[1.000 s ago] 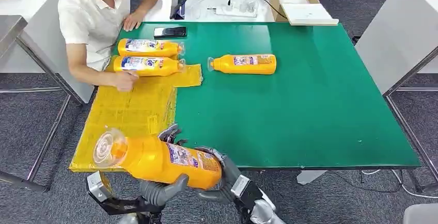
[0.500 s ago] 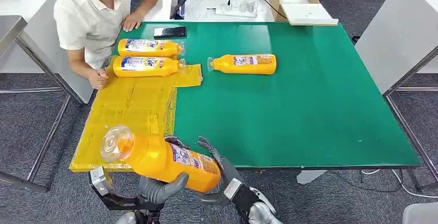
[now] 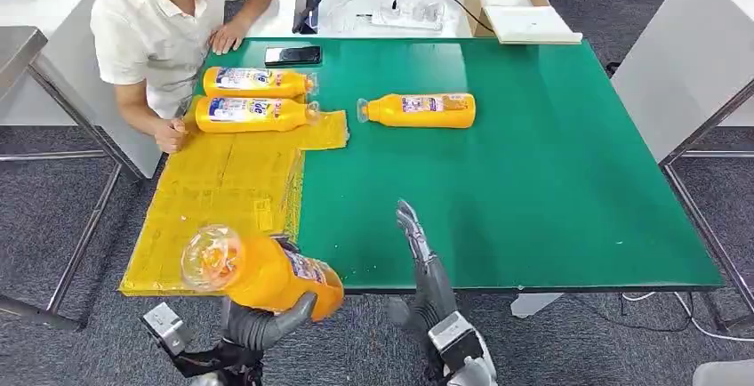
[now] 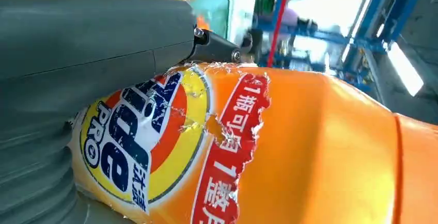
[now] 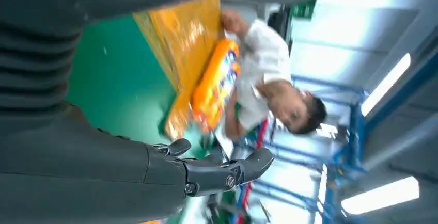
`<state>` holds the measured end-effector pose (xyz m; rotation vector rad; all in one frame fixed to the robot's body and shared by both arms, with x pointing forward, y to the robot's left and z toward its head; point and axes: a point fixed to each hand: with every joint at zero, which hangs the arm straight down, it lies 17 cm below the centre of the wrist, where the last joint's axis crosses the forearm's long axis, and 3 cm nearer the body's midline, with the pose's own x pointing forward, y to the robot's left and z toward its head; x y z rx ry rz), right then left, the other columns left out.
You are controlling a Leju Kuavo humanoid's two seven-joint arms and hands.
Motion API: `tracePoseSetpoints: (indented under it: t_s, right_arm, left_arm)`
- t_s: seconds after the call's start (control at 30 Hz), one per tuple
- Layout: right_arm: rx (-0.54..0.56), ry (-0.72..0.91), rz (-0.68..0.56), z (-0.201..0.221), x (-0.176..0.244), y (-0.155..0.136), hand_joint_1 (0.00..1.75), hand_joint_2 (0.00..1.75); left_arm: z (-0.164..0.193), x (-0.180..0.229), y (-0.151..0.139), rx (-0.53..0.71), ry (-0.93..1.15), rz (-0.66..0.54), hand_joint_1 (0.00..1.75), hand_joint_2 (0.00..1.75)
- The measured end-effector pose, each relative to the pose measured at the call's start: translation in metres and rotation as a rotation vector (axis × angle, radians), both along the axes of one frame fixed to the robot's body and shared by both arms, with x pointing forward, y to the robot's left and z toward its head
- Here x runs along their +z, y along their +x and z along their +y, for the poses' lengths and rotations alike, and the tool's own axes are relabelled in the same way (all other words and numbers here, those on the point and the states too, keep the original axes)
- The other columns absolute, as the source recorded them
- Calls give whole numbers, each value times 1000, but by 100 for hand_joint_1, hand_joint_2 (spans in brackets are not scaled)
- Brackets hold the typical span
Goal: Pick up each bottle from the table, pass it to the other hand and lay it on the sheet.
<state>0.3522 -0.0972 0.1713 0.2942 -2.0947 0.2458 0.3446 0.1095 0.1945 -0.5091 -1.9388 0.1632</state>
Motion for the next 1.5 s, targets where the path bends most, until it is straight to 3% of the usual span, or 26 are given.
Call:
tracePoseSetpoints:
  t_s: [0.07, 0.17, 0.3, 0.5, 0.67, 0.83, 1.1, 1.13, 1.17, 1.27, 1.4, 1.5]
  right_arm:
    - [-93, 15, -17, -26, 8, 4, 0, 0]
    - [-266, 49, -52, -80, 25, 11, 0, 0]
    - [-461, 106, -112, -136, 54, 16, 0, 0]
    - [-553, 150, -143, -164, 70, 15, 0, 0]
    - [-529, 194, -151, -151, 79, 22, 0, 0]
    - [-497, 208, -102, -133, 65, 35, 0, 0]
    - [-490, 194, -27, -125, 37, 44, 0, 0]
    - [-487, 192, -20, -124, 34, 45, 0, 0]
    - [-483, 188, -12, -122, 31, 46, 0, 0]
    - [-475, 183, 8, -118, 23, 48, 0, 0]
    - [-460, 177, 31, -114, 14, 50, 0, 0]
    - [-453, 175, 41, -112, 10, 52, 0, 0]
  left_arm:
    - [16, -8, 5, 105, 112, 15, 175, 175]
    - [48, -13, 7, 370, 485, -51, 175, 175]
    - [54, -21, 14, 491, 884, -125, 175, 175]
    - [58, -43, 36, 471, 1026, -75, 175, 175]
    - [63, -99, 98, 367, 1249, 60, 175, 175]
    - [83, -127, 163, 319, 1417, 156, 175, 175]
    - [110, -153, 199, 250, 1536, 298, 175, 175]
    - [112, -154, 201, 245, 1546, 310, 124, 175]
    - [114, -155, 203, 237, 1561, 322, 3, 175]
    - [118, -163, 206, 202, 1595, 359, 0, 175]
    - [98, -182, 195, -5, 1545, 372, 0, 175]
    - [99, -186, 192, -55, 1514, 377, 0, 175]
